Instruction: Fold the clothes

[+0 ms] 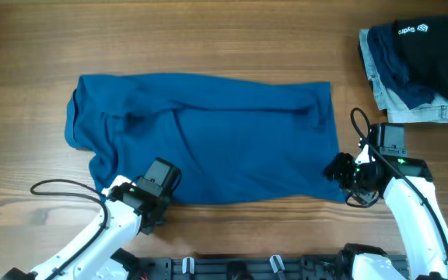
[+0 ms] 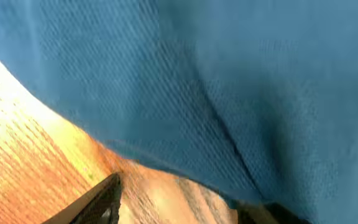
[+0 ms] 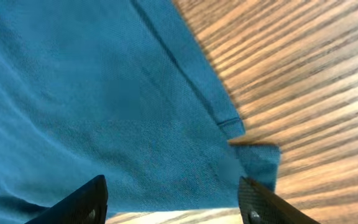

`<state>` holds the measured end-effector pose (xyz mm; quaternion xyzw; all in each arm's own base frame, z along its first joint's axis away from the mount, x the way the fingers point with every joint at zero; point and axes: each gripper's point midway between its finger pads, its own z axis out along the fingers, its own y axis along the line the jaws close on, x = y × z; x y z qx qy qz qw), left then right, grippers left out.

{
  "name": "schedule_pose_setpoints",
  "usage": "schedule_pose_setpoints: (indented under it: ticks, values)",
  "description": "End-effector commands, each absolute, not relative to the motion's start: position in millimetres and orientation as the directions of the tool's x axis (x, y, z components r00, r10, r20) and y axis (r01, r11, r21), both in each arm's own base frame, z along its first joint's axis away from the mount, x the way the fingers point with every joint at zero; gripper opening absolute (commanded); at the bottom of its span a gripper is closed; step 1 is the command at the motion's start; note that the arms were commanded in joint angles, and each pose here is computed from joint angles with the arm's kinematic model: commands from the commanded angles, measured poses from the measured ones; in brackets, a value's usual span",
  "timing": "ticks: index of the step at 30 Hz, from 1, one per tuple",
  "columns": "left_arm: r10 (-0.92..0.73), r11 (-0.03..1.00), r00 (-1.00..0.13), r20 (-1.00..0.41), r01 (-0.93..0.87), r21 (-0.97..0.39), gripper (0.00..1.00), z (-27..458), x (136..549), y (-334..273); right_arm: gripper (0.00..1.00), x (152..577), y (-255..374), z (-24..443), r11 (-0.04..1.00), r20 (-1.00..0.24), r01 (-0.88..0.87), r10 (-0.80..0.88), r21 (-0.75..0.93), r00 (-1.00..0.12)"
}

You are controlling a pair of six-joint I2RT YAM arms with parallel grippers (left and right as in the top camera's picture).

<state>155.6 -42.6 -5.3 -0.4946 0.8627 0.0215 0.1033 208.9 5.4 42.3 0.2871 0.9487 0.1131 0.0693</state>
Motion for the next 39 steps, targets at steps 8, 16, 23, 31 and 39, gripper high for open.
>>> schedule_pose_setpoints:
  ticks: [8,16,23,31,39]
  values:
    - [-0.848,0.409,-0.397,-0.351,-0.911,0.042,0.57,7.0,153.1,6.1,0.68,214.2,7.0,43.2,0.822,-0.092,0.5,0.54,0.272,-0.837]
    - [-0.95,0.256,-0.252,-0.186,-0.967,-0.002,0.59,16.4,146.2,2.7,0.68,215.1,6.9,43.4,0.822,-0.096,0.499,0.539,0.274,-0.837]
    - [-0.981,0.194,-0.186,-0.056,-0.933,-0.302,0.73,50.6,172.0,4.5,0.68,221.2,6.1,44.7,0.825,-0.12,0.489,0.536,0.283,-0.835]
    - [-0.99,0.138,-0.128,-0.059,-0.966,-0.22,0.75,-1.9,141.2,17.8,0.68,214.4,7.1,43.2,0.826,-0.095,0.493,0.533,0.272,-0.841]
    - [-0.974,0.135,-0.091,-0.206,-0.968,-0.212,0.76,-24.7,150.3,44.9,0.68,213.0,11.8,43.9,0.829,-0.082,0.477,0.518,0.291,-0.851]
